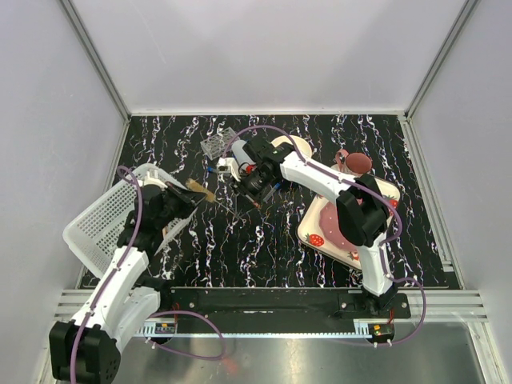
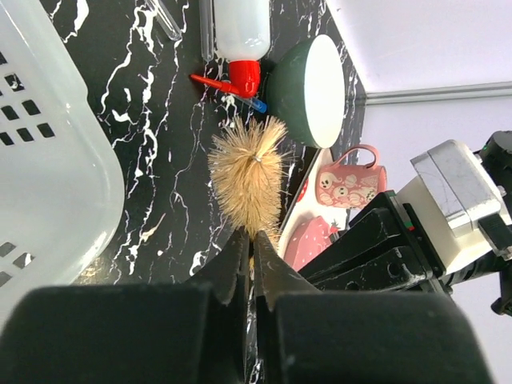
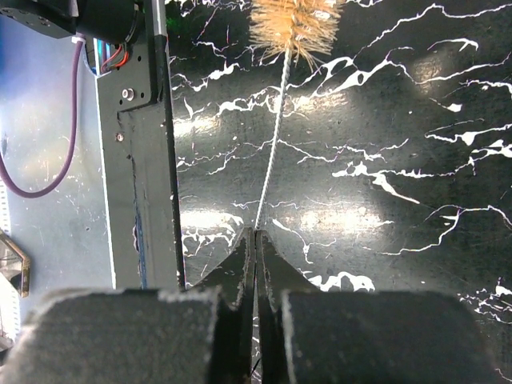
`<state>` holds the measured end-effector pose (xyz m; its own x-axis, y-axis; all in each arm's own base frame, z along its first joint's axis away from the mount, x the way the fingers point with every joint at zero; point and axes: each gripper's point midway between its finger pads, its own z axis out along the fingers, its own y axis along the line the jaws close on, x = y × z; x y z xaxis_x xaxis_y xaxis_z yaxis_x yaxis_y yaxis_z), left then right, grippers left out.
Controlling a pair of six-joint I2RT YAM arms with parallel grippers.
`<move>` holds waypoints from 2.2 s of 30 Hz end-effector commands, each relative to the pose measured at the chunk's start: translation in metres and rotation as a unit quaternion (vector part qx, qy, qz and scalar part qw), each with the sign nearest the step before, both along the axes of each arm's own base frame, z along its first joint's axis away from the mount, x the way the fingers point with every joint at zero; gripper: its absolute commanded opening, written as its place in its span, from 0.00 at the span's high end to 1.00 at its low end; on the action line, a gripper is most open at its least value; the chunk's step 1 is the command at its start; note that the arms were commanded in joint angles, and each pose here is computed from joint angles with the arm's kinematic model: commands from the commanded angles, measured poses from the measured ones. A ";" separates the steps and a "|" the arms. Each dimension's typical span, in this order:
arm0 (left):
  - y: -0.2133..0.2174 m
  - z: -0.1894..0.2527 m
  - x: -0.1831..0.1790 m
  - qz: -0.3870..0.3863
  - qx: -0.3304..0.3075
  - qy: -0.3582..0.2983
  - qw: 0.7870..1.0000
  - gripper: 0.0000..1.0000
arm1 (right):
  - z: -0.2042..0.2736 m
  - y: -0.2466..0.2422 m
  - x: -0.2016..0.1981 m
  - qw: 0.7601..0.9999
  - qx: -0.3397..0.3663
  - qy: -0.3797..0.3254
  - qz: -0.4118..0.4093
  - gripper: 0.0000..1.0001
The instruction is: Organize the chemistry lab equipment
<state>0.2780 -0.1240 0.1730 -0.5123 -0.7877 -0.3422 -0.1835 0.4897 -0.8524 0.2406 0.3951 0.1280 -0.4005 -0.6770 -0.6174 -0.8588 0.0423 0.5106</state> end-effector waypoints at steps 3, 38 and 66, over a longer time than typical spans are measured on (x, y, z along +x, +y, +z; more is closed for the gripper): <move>0.001 0.016 -0.001 -0.021 0.040 -0.036 0.998 1.00 | 0.028 0.001 -0.003 0.998 0.028 -0.048 0.010 0.99; 0.203 0.080 -0.032 0.222 0.305 0.043 0.925 1.00 | 0.080 -0.031 -0.027 0.987 0.083 -0.140 0.011 0.00; 0.182 0.047 -0.028 0.087 0.385 0.084 0.915 0.09 | 0.091 -0.047 -0.003 0.983 0.096 -0.149 -0.038 0.00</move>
<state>0.2438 0.0663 0.1932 -0.5602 -0.4648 -0.6857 -0.4898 0.8534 -0.1784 0.2219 0.3538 0.1902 -0.2516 -0.5882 -0.7686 -0.9529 0.0115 0.3031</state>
